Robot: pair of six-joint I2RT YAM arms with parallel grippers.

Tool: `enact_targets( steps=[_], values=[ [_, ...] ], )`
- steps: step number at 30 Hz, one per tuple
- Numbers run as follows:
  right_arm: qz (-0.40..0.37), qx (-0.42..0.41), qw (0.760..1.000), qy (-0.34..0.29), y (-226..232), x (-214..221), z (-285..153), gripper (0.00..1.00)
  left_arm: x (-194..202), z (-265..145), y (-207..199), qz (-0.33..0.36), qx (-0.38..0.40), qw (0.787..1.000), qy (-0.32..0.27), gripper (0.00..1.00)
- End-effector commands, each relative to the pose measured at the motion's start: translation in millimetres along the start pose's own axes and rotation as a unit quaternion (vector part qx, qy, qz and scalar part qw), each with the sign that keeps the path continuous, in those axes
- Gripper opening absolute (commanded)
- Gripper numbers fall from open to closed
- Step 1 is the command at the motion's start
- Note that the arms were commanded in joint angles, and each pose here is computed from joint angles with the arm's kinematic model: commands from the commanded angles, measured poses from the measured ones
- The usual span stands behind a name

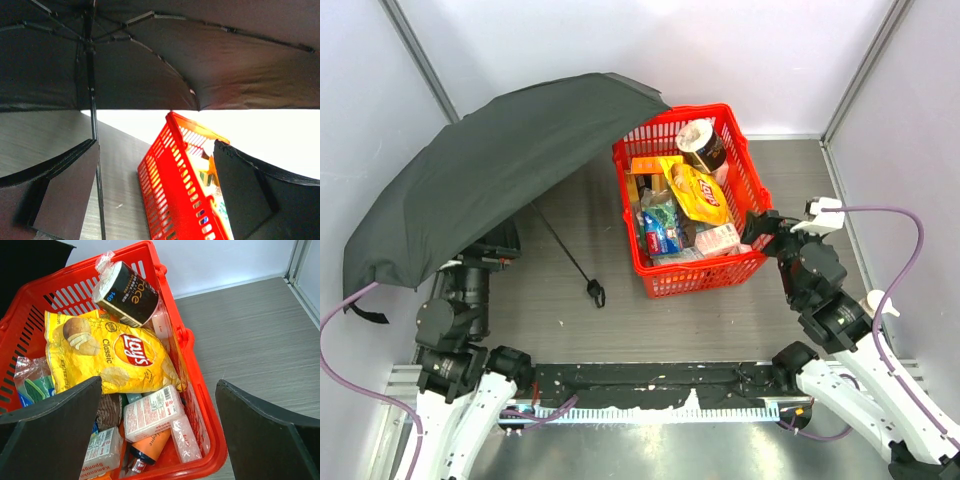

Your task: Put away the umbrella

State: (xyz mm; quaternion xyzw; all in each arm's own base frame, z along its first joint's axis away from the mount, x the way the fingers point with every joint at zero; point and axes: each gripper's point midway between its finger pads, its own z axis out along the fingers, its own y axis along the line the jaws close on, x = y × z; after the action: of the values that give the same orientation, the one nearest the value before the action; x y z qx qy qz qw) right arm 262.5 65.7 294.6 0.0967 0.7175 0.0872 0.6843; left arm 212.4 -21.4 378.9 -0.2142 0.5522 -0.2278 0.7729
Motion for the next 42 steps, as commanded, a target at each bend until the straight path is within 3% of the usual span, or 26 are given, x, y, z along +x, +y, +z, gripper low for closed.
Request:
enact_targets(
  steps=[1,4,9,18,25,29,35,39,42],
  values=[
    [0.027,0.011,0.999,-0.019,8,-33,3,1.0,29,2,8,-0.021,-0.014,0.999,0.043,1.0],
    [0.01,0.014,1.0,0.016,15,-25,12,1.0,54,-4,44,-0.044,-0.108,0.99,0.076,0.99],
    [0.003,-0.02,0.999,0.039,30,-16,17,1.0,117,-11,67,-0.076,-0.143,0.974,0.156,0.93],
    [0.029,-0.119,0.99,0.068,64,6,10,0.99,164,-6,101,-0.125,-0.163,0.971,0.121,0.99],
    [0.019,-0.167,0.976,0.14,93,34,12,0.96,183,41,94,-0.131,-0.146,0.974,0.111,1.0],
    [0.006,-0.196,0.969,0.15,117,28,6,0.96,192,70,91,-0.154,-0.121,0.972,0.131,1.0],
    [-0.03,-0.219,0.964,0.149,165,15,-7,0.96,177,100,84,-0.165,-0.075,0.976,0.116,1.0],
    [-0.042,-0.244,0.958,0.148,201,17,-22,0.96,176,116,74,-0.159,-0.046,0.977,0.134,0.93],
    [-0.045,-0.234,0.96,0.144,220,22,-30,0.96,176,127,71,-0.146,-0.04,0.979,0.138,0.83]
  ],
)
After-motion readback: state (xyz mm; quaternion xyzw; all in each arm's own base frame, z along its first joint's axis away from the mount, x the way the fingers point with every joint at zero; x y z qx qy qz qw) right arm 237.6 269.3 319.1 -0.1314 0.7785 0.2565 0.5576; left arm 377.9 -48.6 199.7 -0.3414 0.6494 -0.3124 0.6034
